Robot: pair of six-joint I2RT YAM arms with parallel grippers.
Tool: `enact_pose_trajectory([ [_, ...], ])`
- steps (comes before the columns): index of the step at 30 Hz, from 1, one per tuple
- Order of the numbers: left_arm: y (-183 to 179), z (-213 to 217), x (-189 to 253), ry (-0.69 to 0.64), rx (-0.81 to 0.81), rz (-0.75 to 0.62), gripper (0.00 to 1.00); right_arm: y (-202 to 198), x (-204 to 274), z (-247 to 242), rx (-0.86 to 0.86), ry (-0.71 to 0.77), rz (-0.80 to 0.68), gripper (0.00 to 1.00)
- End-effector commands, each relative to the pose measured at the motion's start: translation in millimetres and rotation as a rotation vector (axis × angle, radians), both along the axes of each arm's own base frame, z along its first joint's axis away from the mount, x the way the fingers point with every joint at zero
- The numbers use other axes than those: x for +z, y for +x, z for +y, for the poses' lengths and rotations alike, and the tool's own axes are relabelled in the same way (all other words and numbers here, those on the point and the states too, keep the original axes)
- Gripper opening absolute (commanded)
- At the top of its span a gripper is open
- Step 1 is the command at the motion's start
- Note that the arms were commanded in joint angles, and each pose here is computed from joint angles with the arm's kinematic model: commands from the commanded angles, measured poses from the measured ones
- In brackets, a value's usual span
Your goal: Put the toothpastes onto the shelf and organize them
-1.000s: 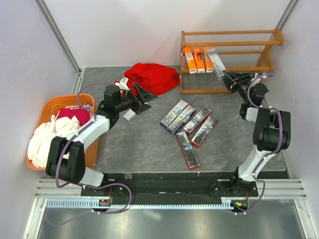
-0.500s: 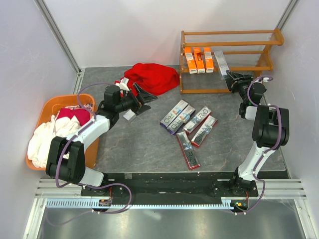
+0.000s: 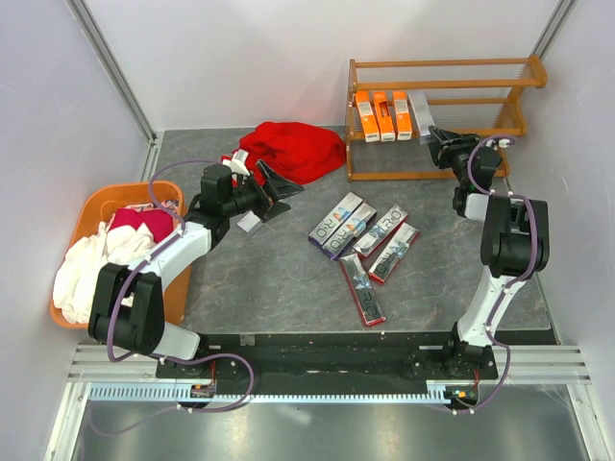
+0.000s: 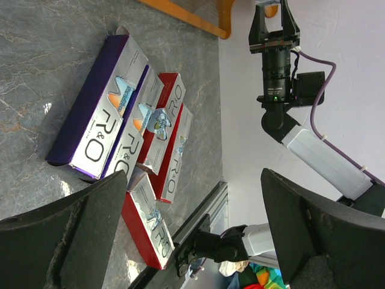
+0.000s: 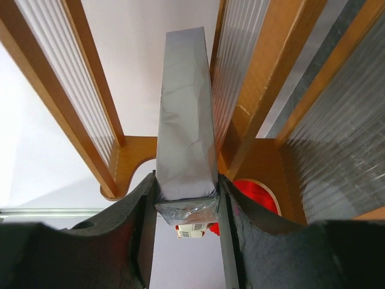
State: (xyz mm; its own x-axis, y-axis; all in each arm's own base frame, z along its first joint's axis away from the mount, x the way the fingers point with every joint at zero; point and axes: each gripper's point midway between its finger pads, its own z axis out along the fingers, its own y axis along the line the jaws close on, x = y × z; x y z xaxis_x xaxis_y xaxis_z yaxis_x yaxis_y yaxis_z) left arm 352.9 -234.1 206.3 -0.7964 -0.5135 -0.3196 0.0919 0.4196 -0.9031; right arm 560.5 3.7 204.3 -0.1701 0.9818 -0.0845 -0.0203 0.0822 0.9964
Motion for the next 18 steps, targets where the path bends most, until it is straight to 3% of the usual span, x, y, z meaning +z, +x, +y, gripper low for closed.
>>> enact_pose_trajectory([
  [1,-1,0,13,0.012,-0.018,-0.066,1.0,12,21,8,-0.013,-0.017,-0.068,0.23],
  [11,-1,1,12,0.012,-0.018,-0.064,1.0,20,5,21,-0.014,0.005,-0.044,0.28],
  [18,-3,1,8,0.014,-0.019,-0.055,1.0,20,1,40,0.028,0.033,-0.04,0.37],
])
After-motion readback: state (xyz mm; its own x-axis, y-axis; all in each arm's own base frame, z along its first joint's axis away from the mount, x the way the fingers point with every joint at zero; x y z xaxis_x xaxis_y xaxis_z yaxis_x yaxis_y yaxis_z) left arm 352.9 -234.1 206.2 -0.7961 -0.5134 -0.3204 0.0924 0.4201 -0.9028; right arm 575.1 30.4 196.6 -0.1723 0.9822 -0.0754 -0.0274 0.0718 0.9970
